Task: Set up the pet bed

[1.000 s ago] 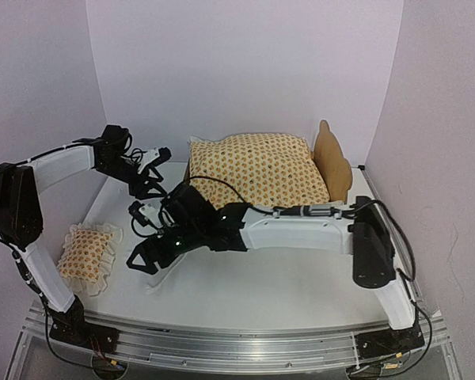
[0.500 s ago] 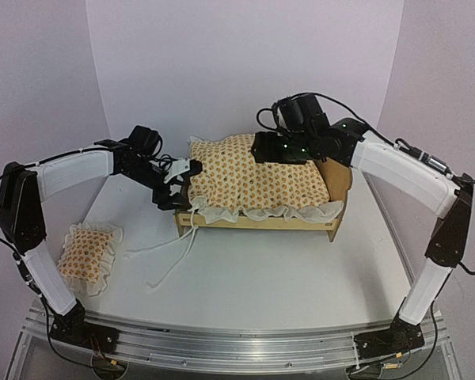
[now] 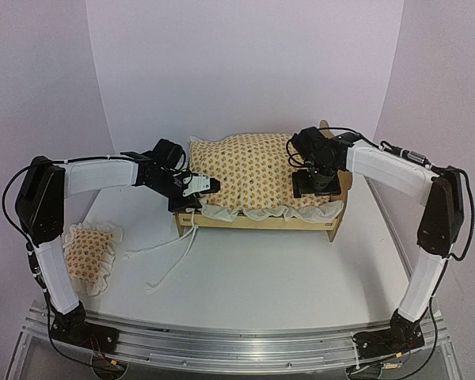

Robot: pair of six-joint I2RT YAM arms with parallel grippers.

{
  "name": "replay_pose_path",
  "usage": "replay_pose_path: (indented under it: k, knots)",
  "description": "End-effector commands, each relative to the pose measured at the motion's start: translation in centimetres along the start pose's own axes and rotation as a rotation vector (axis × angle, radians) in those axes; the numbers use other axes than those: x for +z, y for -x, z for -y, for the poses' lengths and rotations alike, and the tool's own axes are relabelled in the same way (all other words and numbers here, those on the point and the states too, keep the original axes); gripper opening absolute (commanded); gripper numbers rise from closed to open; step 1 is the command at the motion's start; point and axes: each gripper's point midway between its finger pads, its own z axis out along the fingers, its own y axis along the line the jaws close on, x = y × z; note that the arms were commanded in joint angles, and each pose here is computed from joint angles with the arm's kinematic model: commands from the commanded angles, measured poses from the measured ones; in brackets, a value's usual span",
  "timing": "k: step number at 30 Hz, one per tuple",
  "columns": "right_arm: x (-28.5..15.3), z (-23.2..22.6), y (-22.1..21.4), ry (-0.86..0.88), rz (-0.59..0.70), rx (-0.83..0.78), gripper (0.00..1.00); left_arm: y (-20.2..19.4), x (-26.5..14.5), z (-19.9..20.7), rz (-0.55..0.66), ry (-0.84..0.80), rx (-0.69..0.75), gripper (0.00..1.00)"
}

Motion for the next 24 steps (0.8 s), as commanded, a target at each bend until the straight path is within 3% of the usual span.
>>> replay_pose_path:
  k: [1,8,13,18,21,24]
  knots:
    - [-1.6,1.3,-0.2,-0.003,-0.002,0.009,0.82,0.1,-1.2,-2.4,-0.013,0.108,0.014,0.00]
    - [-2.4,2.8,-3.2,-0.015,-0.079,0.077,0.76,-2.0,-6.5,-4.8,-0.050,0.178,-0.052,0.00]
    - [-1.4,3.5,-3.9,-0.065,-0.093,0.066,0.79,-3.4,-5.7,-1.4,-0.042,0.093,-0.019,0.00]
    - [0.7,3.3,-3.5,-0.096,-0.115,0.043,0.81,-3.5,-4.5,-0.4,-0.041,0.055,-0.013,0.00]
    - [1.8,3.2,-3.4,-0.082,-0.125,0.054,0.80,-4.2,-4.3,-0.5,-0.069,0.058,0.000,0.18]
    - [2.6,2.9,-3.3,-0.064,-0.136,0.061,0.77,-3.6,-5.1,-0.8,-0.064,0.048,0.002,0.50]
